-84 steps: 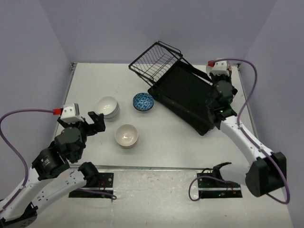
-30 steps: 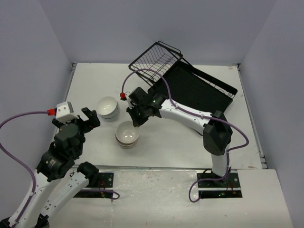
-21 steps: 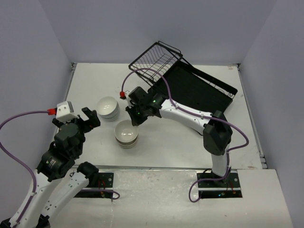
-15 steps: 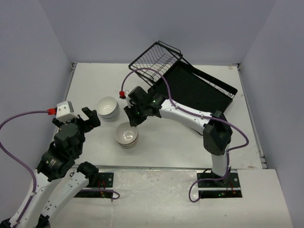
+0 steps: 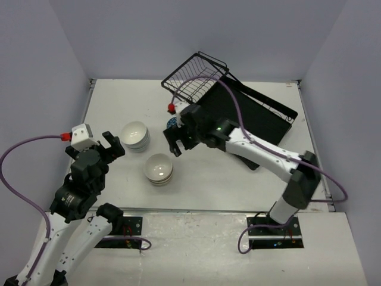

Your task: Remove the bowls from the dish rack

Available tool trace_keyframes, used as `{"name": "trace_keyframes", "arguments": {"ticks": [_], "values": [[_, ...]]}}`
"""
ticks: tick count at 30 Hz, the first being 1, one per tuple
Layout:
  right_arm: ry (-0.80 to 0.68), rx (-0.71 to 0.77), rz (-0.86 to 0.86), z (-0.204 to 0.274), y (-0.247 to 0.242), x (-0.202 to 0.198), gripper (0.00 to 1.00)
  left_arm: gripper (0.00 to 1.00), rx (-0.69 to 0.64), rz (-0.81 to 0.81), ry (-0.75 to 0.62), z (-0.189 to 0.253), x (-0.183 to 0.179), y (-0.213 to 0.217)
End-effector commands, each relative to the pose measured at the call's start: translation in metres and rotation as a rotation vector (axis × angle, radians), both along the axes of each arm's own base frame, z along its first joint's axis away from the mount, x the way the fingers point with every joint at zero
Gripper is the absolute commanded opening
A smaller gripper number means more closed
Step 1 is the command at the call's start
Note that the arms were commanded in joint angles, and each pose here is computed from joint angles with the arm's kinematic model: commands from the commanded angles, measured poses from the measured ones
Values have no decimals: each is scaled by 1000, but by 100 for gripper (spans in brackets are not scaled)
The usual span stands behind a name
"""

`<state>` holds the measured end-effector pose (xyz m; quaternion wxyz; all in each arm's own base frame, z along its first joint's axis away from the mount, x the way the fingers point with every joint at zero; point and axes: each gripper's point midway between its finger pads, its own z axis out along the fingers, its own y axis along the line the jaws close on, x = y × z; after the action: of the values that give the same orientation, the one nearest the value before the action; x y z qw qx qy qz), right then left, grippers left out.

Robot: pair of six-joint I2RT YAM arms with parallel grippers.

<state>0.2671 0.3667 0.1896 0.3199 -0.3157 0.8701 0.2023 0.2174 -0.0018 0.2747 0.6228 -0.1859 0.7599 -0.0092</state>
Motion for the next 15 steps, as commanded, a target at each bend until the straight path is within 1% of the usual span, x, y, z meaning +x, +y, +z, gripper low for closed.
{"name": "trace_keyframes", "arguments": {"ticks": [1, 2, 3, 5, 6, 7, 8, 9, 10, 13, 15], "values": [[-199, 133, -258, 75, -85, 37, 99, 100, 17, 34, 2, 2, 8, 6], [-271, 255, -303, 115, -109, 34, 99, 100, 18, 49, 11, 1, 8, 9], [-270, 238, -406, 97, -149, 46, 99, 100, 17, 73, 14, 0, 9, 13], [-347, 265, -547, 108, -197, 52, 99, 100, 21, 98, 37, -5, 12, 18], [-393, 264, -642, 111, -233, 48, 99, 100, 22, 119, 47, -6, 14, 21], [-422, 247, -697, 110, -251, 46, 99, 100, 26, 146, 53, -7, 14, 25], [-468, 209, -791, 111, -276, 44, 99, 100, 29, 163, 69, -10, 13, 28], [-505, 202, -845, 112, -294, 34, 99, 100, 37, 180, 81, -11, 14, 30], [-527, 189, -879, 113, -304, 28, 99, 100, 45, 201, 86, -13, 14, 34], [-571, 253, -935, 126, -320, 4, 99, 100, 56, 225, 93, -16, 12, 38], [-585, 252, -995, 123, -334, -5, 99, 100, 56, 239, 85, -15, 9, 41]]}}
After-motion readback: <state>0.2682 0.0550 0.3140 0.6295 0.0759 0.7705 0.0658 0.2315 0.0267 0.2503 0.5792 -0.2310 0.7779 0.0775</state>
